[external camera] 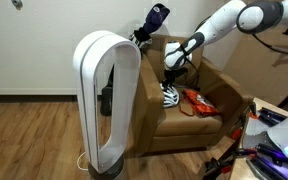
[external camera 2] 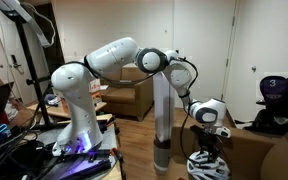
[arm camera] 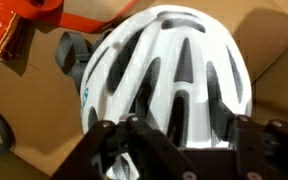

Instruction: Put the helmet on the right armrest

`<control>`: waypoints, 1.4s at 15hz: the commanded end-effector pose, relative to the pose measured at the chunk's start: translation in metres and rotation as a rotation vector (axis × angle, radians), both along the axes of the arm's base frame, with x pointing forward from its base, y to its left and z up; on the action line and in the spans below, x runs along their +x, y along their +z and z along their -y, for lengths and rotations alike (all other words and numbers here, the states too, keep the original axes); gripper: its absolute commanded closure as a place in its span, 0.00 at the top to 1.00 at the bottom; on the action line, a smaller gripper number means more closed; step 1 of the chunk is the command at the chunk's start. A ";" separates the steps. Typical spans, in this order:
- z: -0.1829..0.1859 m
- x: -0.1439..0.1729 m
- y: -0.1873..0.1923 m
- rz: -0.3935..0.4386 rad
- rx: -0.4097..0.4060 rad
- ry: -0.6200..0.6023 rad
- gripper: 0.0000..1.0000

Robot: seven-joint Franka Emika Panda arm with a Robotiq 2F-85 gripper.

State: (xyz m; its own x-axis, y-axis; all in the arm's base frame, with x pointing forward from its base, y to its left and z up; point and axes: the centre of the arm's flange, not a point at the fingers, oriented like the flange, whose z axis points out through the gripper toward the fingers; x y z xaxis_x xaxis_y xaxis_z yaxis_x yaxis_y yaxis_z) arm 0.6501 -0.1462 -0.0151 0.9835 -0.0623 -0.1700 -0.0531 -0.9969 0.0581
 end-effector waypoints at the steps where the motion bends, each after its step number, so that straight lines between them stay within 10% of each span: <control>1: -0.001 -0.010 0.018 0.009 0.018 0.021 0.40; 20: 0.047 -0.092 0.130 0.106 0.028 -0.175 0.40; 21: 0.045 -0.061 0.095 0.067 0.002 -0.143 0.40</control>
